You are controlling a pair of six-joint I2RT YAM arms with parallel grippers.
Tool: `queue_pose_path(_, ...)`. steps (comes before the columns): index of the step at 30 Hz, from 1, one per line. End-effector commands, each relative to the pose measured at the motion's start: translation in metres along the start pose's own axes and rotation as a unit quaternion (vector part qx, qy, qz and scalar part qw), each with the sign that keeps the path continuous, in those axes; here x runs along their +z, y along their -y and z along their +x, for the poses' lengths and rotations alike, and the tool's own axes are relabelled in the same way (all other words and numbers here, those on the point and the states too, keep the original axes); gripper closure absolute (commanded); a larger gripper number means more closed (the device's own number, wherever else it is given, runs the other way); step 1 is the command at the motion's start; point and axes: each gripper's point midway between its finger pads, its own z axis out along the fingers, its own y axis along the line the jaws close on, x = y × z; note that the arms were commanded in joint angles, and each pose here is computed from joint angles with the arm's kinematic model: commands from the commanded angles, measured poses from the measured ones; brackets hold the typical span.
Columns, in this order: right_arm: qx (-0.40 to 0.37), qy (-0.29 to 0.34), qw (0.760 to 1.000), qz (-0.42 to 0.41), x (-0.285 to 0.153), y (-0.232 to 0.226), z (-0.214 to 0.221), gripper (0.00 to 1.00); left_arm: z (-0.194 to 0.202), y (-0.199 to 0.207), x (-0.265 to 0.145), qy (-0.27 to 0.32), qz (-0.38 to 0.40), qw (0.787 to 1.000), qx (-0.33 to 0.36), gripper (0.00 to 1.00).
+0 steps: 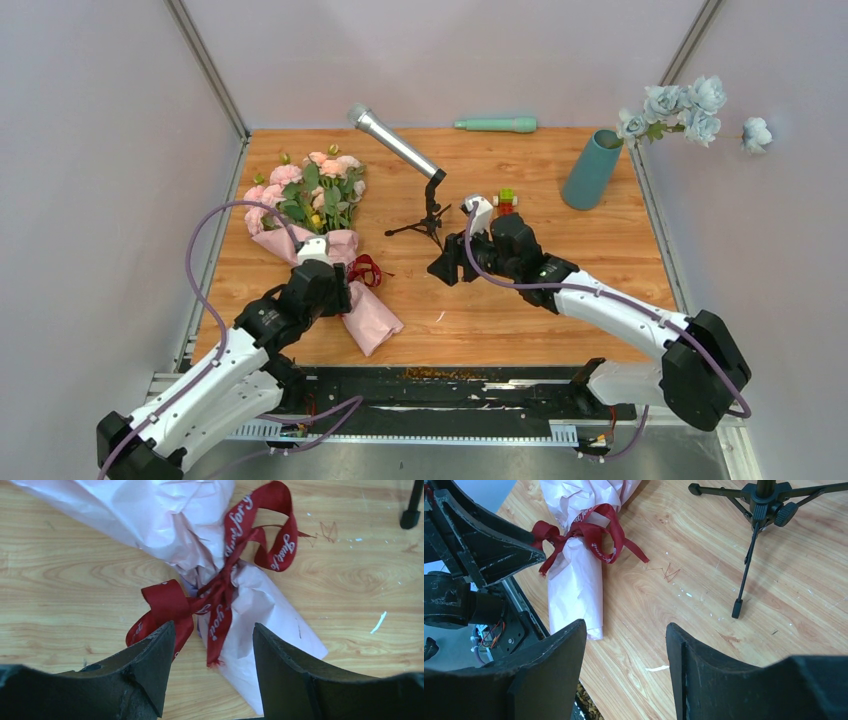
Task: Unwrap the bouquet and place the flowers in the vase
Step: Untie the ribbon from the wrapping paper.
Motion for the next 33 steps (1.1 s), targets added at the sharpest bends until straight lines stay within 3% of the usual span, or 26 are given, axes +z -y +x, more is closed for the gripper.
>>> queue_pose_path(1,0.004,0.026,1.000,-0.009,-0.007,-0.005,-0.012,0.40,-0.003,-0.019,0.001,0.016,-0.046,0.998,-0.033,0.34)
queue_pose_path(9,0.006,0.029,1.000,-0.004,-0.012,-0.002,-0.010,0.40,-0.026,-0.024,-0.021,0.055,-0.048,0.996,-0.053,0.31)
queue_pose_path(18,0.008,0.028,1.000,-0.004,-0.012,0.000,-0.010,0.40,-0.060,0.002,-0.040,0.076,0.008,0.997,-0.034,0.28)
queue_pose_path(23,0.011,0.025,1.000,-0.002,-0.010,0.001,-0.010,0.40,-0.043,0.039,-0.026,0.031,0.095,0.995,0.005,0.31)
queue_pose_path(33,0.015,0.018,1.000,-0.007,-0.005,0.001,-0.008,0.40,0.000,0.023,0.003,-0.024,0.050,0.998,-0.010,0.37)
